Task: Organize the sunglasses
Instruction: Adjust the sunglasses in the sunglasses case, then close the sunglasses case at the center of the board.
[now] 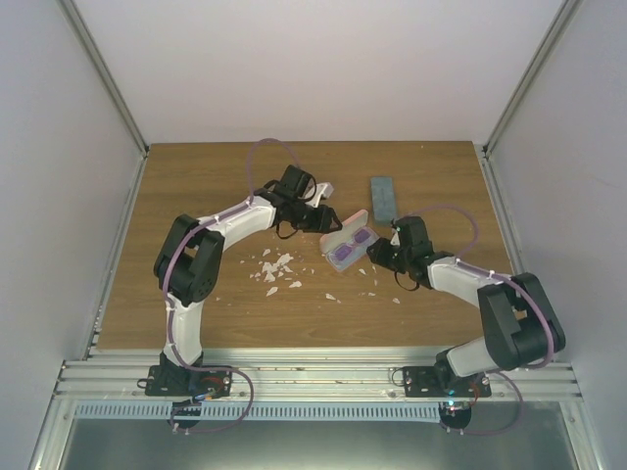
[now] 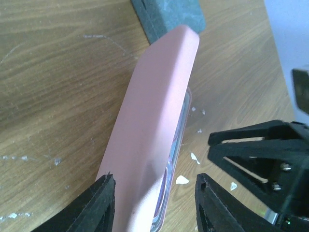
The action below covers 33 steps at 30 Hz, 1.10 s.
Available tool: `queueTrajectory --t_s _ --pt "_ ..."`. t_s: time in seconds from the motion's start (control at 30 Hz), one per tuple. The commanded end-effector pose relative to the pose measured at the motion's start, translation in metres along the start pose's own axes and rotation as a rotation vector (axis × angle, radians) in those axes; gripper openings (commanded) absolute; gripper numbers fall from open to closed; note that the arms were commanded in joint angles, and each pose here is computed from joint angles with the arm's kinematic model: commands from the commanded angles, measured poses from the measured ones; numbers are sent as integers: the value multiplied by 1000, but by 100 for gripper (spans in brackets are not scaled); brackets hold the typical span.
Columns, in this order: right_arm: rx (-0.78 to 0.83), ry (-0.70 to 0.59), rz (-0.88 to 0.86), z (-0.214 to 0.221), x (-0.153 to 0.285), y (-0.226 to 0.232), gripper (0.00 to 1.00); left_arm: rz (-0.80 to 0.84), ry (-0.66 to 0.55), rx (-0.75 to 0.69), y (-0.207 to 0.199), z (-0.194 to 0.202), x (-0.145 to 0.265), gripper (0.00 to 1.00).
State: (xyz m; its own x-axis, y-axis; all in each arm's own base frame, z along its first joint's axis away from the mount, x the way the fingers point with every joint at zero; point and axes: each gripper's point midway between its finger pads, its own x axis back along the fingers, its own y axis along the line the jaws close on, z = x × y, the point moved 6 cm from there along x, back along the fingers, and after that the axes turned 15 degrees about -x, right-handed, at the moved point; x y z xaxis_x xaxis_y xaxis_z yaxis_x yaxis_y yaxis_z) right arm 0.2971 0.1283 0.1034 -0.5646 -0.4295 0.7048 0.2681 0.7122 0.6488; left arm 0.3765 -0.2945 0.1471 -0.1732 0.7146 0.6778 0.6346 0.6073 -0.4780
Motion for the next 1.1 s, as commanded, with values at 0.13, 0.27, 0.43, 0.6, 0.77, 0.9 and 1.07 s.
queueTrajectory --t_s 0.13,0.27,0.43,0.6,0.77,0.9,1.07 --pt "3 75 90 14 -16 -26 22 69 -70 -38 5 -20 -6 35" --pt "7 108 67 17 -24 -26 18 78 -55 -23 9 -16 -14 29" --pt "7 151 53 20 -33 -25 14 92 -40 -14 11 -11 -19 21" --pt "-4 167 47 21 -40 -25 6 96 -37 0 5 -6 -18 10" --pt "-18 170 29 18 -46 -21 3 96 -15 -3 -8 5 -23 10" --pt "-32 165 10 17 -47 -19 2 90 3 3 -13 12 -29 10" --pt "-32 165 -7 16 -46 -15 2 45 23 -2 -15 14 -36 12"
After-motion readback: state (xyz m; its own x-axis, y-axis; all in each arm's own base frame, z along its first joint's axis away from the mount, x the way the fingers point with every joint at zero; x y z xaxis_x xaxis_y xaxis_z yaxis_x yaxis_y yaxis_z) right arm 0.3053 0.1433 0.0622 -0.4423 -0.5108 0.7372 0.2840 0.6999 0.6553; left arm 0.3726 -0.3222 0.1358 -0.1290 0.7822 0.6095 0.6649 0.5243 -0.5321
